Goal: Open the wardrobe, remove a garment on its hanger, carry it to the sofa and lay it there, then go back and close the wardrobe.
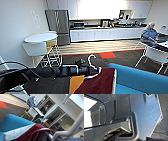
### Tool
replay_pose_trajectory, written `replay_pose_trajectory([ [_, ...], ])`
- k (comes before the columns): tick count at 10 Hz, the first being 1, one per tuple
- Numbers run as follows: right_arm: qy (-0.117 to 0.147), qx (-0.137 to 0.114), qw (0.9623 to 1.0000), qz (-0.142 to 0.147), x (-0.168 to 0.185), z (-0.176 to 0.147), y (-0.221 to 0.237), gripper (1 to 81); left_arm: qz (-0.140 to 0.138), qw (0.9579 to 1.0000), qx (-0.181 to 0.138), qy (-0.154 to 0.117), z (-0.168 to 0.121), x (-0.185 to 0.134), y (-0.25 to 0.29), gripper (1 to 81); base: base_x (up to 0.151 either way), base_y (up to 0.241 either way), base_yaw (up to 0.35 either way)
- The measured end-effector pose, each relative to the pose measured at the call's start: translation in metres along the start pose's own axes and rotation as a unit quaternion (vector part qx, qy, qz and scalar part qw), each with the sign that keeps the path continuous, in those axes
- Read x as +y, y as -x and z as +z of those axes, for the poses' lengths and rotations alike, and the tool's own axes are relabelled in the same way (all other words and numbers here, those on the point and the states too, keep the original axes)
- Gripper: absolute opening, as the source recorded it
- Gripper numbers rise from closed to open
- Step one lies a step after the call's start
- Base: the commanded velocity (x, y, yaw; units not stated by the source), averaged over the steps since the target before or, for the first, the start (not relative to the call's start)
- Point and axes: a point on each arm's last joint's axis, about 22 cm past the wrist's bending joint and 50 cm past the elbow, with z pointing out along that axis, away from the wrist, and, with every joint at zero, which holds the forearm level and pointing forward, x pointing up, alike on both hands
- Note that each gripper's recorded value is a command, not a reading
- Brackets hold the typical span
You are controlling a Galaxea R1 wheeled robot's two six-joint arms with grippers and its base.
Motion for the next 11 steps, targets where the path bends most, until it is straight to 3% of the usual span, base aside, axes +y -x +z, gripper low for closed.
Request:
replay_pose_trajectory([
  [11, -0.001, 0.001, 1.0, 0.0, -0.003, 0.001, 0.0, 81.1, -0.001, 0.9999, -0.01, 0.009, 0.013, 0.01, 0.009, 1.0, 0.0, 0.0, -0.214],
])
